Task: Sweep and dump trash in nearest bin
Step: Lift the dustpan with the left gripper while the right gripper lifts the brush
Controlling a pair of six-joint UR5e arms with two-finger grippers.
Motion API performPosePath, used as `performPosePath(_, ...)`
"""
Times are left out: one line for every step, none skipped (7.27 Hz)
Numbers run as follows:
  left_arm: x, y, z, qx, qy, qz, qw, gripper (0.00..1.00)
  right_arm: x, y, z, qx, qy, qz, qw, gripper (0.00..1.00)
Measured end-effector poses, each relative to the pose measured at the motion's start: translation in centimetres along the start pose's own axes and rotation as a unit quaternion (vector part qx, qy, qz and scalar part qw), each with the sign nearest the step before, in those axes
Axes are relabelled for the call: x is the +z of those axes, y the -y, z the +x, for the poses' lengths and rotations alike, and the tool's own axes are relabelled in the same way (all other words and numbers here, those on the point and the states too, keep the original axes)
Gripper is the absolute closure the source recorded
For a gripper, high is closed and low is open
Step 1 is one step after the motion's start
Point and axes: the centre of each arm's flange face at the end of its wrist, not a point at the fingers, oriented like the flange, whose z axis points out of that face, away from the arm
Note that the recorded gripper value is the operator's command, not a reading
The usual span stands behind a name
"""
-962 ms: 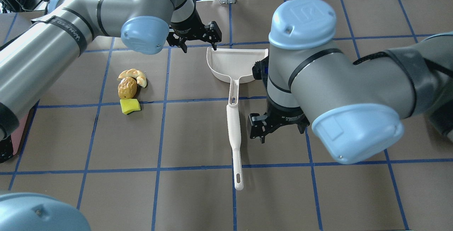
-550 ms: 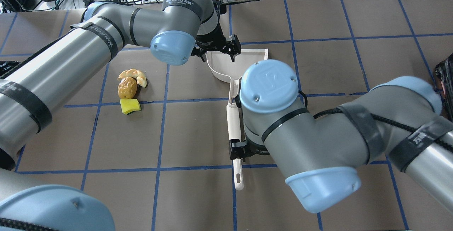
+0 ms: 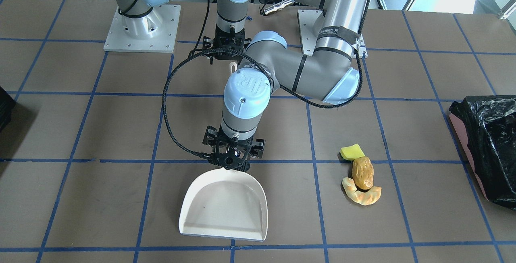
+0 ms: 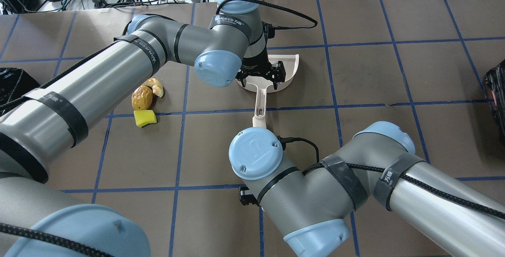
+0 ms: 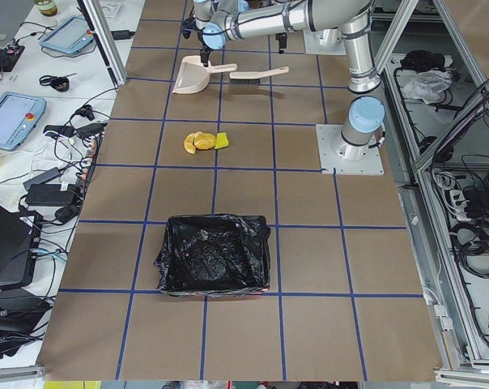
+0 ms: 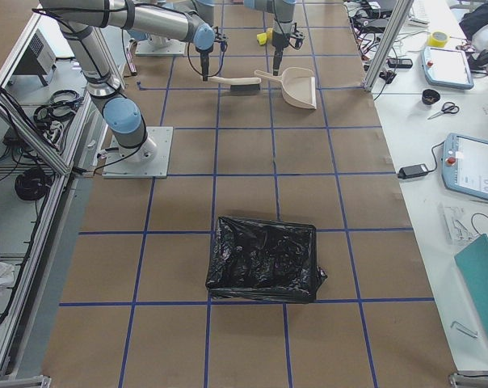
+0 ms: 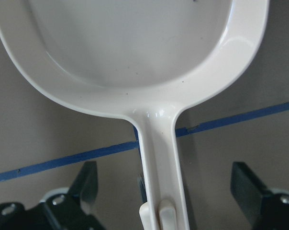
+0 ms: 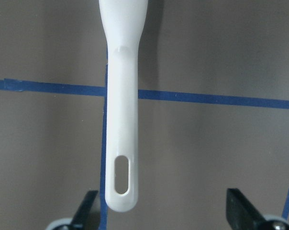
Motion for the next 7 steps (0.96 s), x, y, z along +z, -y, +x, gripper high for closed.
performPosePath(0.7, -0.6, 0.2, 0.012, 0.004, -0.024, 0.9996, 0.00, 0.6, 0.2, -0.5, 0.000, 0.005, -0.001, 1.0000, 0.11)
performPosePath(1.2, -1.0, 0.3, 0.019, 0.005, -0.045, 0.9988, 0.00, 1.2, 0.4, -1.0, 0.000, 0.012, -0.004, 0.9999, 0.13)
performPosePath(1.6, -1.2, 0.4, 0.021, 0.005, -0.055, 0.9983, 0.05, 1.9, 0.5, -1.3, -0.002, 0.016, -0.012, 0.9998, 0.22)
performPosePath(1.8, -1.3, 0.5, 0.022, 0.004, -0.060, 0.9980, 0.21, 2.4, 0.5, -1.4, -0.004, 0.016, -0.017, 0.9997, 0.30)
performPosePath(2.2, -1.3, 0.6, 0.023, 0.004, -0.062, 0.9978, 0.22, 2.6, 0.5, -1.5, -0.006, 0.016, -0.020, 0.9996, 0.33)
performPosePath(2.4, -1.4, 0.8, 0.025, 0.004, -0.064, 0.9976, 0.30, 2.8, 0.5, -1.5, -0.007, 0.017, -0.022, 0.9996, 0.32)
performPosePath(2.6, -1.4, 1.0, 0.027, 0.004, -0.064, 0.9976, 0.31, 2.8, 0.5, -1.6, -0.008, 0.023, -0.023, 0.9994, 0.33)
